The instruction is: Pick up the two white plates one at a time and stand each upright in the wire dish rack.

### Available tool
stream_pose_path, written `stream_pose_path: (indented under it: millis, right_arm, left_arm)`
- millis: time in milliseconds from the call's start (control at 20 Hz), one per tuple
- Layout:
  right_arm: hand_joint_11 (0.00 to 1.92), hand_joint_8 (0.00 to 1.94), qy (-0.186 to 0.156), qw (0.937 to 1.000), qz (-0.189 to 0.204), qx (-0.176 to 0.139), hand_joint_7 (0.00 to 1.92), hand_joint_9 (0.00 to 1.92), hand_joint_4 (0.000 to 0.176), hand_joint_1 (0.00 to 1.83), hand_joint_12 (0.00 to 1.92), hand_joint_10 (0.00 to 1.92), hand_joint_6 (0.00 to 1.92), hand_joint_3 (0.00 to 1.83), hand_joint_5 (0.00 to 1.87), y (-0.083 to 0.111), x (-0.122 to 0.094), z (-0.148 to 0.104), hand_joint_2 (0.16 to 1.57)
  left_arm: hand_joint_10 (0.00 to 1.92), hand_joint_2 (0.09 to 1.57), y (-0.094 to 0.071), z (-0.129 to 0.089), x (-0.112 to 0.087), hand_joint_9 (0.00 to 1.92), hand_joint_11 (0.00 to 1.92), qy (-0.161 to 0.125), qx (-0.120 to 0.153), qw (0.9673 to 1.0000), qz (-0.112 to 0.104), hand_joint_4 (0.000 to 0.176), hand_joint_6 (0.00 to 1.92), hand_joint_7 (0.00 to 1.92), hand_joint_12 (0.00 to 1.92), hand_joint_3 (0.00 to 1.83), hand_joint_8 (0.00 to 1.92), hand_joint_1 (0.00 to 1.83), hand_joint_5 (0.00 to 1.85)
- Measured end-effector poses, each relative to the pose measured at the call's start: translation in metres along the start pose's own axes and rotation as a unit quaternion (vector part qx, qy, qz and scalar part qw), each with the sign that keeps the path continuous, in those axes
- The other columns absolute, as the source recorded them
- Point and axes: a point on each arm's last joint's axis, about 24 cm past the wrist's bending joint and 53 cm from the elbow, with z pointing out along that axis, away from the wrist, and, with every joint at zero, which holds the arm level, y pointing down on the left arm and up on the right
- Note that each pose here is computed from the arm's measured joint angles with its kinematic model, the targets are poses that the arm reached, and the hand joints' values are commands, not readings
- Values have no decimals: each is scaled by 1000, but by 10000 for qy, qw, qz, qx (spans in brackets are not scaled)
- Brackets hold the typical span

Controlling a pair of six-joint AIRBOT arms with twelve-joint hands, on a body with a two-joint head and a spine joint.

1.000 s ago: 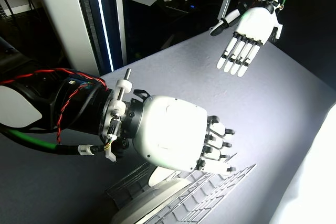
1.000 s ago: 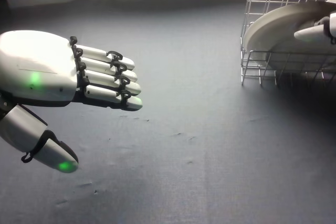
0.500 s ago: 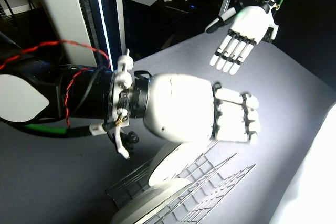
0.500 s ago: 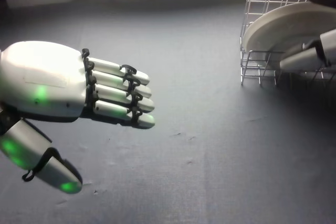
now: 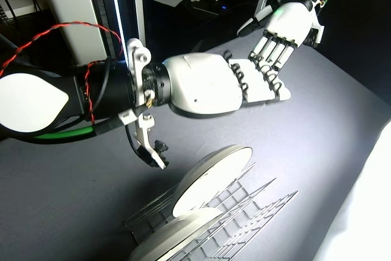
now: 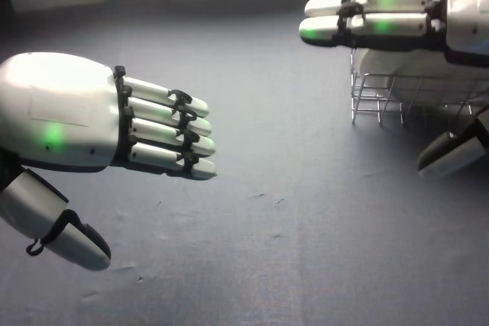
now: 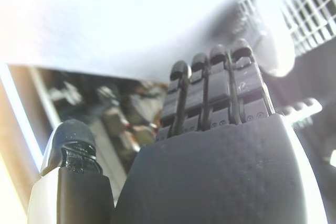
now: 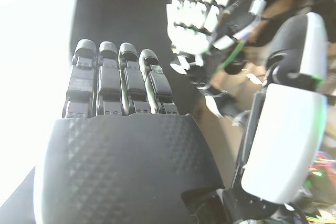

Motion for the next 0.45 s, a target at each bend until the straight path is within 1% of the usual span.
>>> stream_pose_path:
  millis: [50,100,150,200,350,400,450]
  right_arm:
    - [0,0,48,9999,-49,-94,0,0,0,588,0,0,0,21,0,4,2,0,841]
    - [0,0,75,9998,-85,-177,0,0,0,589,0,0,0,16,0,9,4,-1,841]
    - [0,0,76,9997,-93,-194,0,0,0,589,0,0,0,16,0,9,4,-1,841]
    - [0,0,67,9997,-97,-204,0,0,0,515,0,0,0,14,0,10,3,-2,839]
    - [0,0,84,9996,-144,-235,0,0,0,596,0,0,0,26,0,11,2,-5,882]
    - [21,0,136,9993,-195,-279,0,0,0,524,18,0,0,15,0,14,4,-6,930]
    - [3,25,170,9991,-224,-319,79,87,0,485,294,0,11,0,62,15,6,-6,997]
  left_arm:
    - [1,1073,2,0,0,39,15,-6,-32,10000,6,0,1,65,9,0,1,0,96]
    - [5,1073,2,0,0,42,25,-4,-34,10000,7,0,1,64,13,0,2,0,93]
    - [5,1073,1,0,0,42,25,-3,-27,10000,7,0,1,64,13,0,2,0,93]
    - [9,1072,1,0,0,52,39,-2,-19,10000,7,0,3,72,19,0,6,0,99]
    - [0,1086,-1,1,1,31,9,16,-3,10000,26,0,5,63,7,3,3,0,100]
    - [12,1085,-2,2,1,62,40,16,17,10000,22,0,11,88,21,2,12,0,117]
    - [7,1082,-2,2,1,81,53,19,29,10000,23,0,6,108,30,1,6,0,136]
